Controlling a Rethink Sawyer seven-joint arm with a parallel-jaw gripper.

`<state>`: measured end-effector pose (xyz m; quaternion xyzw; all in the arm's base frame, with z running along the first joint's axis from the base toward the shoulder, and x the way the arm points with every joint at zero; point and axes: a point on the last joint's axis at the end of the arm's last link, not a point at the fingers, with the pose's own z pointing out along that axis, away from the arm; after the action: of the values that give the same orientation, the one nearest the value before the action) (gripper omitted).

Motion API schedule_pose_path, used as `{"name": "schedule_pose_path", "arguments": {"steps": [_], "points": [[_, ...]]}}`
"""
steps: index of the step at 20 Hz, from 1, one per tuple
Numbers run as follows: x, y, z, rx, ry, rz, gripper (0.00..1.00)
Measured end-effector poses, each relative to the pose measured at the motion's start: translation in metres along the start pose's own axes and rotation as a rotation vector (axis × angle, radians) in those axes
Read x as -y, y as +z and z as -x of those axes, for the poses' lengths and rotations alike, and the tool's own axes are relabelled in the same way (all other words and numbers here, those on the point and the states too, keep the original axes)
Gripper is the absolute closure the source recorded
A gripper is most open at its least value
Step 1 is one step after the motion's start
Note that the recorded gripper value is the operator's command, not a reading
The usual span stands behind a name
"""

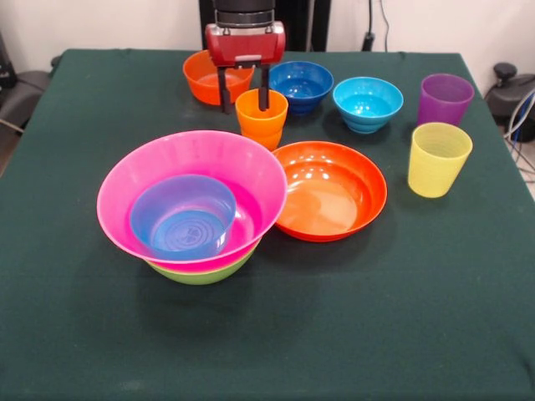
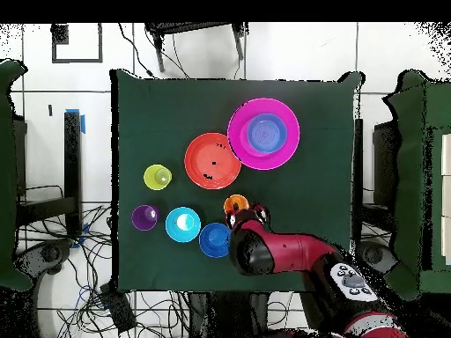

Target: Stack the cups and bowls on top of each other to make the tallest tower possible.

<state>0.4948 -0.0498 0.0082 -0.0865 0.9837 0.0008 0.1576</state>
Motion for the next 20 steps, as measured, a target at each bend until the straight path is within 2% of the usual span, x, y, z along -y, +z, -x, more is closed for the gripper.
{"name": "schedule_pose_path", "arguments": {"steps": [8,14,20], "points": [[0.002,0.005,-0.011,0.01,-0.005,-0.005,0.0],[-0.003,0.013,-0.027,-0.001,-0.016,0.006,0.0],[-0.007,0.023,-0.044,0.012,-0.021,0.01,0.0]]}}
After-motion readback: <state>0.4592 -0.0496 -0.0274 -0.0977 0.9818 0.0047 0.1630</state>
